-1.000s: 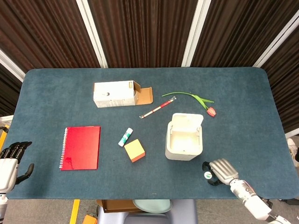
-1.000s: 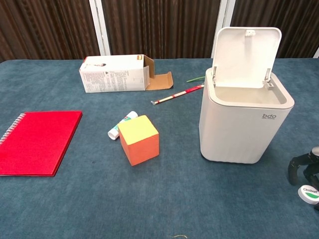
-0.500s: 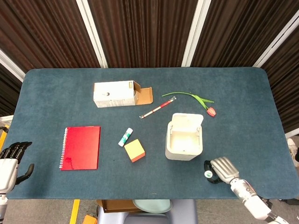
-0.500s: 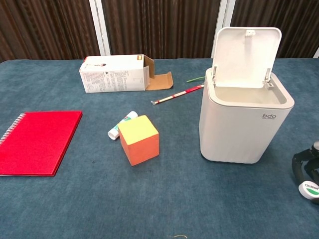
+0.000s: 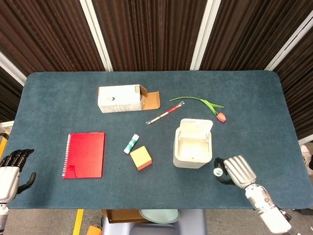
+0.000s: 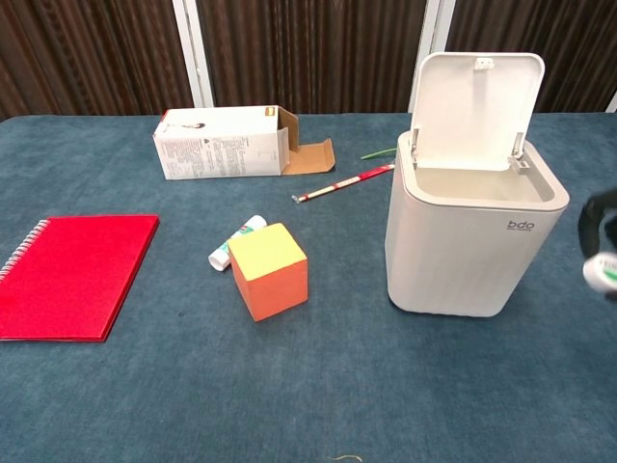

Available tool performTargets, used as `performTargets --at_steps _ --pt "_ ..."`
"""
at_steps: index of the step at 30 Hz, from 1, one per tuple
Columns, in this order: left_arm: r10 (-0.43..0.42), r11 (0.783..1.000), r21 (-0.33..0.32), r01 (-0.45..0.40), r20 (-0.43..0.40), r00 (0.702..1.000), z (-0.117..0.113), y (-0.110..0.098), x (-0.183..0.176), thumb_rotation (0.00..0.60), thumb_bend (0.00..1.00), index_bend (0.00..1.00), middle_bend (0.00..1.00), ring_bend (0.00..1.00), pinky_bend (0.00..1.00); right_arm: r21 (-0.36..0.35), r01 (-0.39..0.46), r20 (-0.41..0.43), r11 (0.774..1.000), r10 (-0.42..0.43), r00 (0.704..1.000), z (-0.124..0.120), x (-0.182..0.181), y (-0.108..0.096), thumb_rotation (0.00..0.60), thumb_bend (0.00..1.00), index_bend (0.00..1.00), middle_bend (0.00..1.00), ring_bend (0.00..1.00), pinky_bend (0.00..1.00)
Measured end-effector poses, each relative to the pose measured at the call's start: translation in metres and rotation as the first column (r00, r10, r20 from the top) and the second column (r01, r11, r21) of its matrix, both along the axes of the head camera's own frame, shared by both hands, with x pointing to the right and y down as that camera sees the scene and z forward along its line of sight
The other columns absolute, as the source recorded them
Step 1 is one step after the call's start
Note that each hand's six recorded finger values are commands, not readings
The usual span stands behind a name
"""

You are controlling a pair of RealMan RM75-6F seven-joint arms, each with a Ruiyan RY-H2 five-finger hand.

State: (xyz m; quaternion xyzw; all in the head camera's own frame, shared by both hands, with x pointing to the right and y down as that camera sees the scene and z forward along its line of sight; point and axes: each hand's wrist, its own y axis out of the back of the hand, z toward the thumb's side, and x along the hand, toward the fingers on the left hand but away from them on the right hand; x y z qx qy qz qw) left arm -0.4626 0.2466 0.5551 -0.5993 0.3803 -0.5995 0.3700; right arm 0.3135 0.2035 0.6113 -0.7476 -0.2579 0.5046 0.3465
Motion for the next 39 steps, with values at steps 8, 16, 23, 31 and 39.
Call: performTargets --at_steps 8,16,23,31,39 --pt "-0.001 1.0 -0.014 0.001 0.007 1.0 0.001 0.001 0.001 0.6 0.39 0.18 0.19 0.15 0.23 0.149 -0.042 -0.006 0.988 0.043 0.999 -0.062 -0.023 -0.033 0.6 0.34 0.66 0.84 0.95 0.95" --pt "-0.008 1.0 -0.016 0.008 0.011 1.0 0.001 0.001 -0.001 0.6 0.39 0.18 0.19 0.15 0.23 0.148 -0.038 -0.022 0.988 0.042 0.999 -0.054 -0.034 -0.064 0.6 0.34 0.66 0.84 0.95 0.95" --pt "-0.014 1.0 -0.017 0.015 0.011 1.0 0.001 0.0 -0.003 0.6 0.39 0.18 0.19 0.15 0.23 0.098 -0.009 -0.045 0.995 0.013 0.999 -0.014 -0.05 -0.088 0.6 0.33 0.64 0.84 0.95 0.95" --pt "-0.015 1.0 -0.016 0.016 0.013 1.0 0.001 0.0 -0.003 0.6 0.39 0.18 0.19 0.15 0.23 0.113 -0.02 -0.003 0.993 0.021 1.0 -0.006 -0.058 -0.098 0.6 0.18 0.57 0.84 0.95 0.95" --pt "-0.004 1.0 -0.026 0.004 0.016 1.0 0.003 0.001 0.0 0.6 0.39 0.18 0.19 0.15 0.23 0.171 -0.018 0.014 0.985 0.016 1.0 -0.028 -0.049 -0.095 0.6 0.12 0.45 0.84 0.94 0.95"
